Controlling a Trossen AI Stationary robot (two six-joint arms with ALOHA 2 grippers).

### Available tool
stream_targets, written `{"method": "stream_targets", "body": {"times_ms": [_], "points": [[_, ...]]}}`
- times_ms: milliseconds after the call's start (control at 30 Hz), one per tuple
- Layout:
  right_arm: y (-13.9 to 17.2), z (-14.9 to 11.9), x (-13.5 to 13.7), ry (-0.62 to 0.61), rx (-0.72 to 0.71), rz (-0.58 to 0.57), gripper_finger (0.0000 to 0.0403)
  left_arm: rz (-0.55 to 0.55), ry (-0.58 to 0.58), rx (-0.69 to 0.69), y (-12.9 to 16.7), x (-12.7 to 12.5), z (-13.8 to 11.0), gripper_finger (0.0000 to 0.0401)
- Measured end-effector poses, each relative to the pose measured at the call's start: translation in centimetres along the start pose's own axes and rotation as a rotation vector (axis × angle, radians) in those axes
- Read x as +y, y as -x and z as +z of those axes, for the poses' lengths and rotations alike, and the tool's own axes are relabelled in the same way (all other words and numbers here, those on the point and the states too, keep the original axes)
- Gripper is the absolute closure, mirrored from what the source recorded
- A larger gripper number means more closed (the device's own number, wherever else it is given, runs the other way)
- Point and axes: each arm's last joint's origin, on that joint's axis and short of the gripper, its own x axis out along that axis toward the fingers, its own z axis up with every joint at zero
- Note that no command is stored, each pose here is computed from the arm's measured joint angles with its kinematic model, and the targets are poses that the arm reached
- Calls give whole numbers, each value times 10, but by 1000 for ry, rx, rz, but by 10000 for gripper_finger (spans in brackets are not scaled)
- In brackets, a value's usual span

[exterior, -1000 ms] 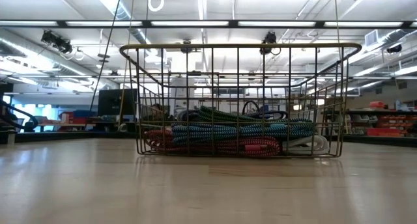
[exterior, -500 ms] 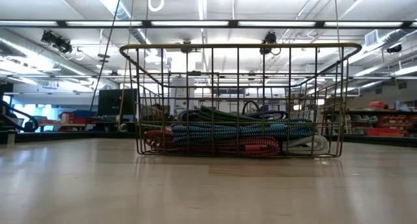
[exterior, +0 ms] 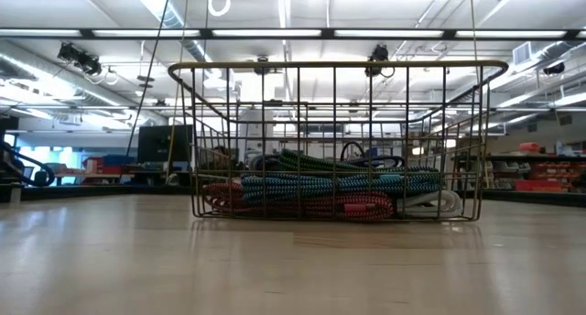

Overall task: Pick and place USB-C Cables
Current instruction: Return to Home Position

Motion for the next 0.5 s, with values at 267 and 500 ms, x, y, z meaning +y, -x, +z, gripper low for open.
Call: {"method": "stream_targets", "body": {"times_ms": [267,500], "points": [[-27,-54,-5,-9,-55,11,393,-93,92,-116,-17,4,-56,158],[-34,-56,-4,-19,-118,32,393,-150,113,-201,-22,8,-89,158]]}}
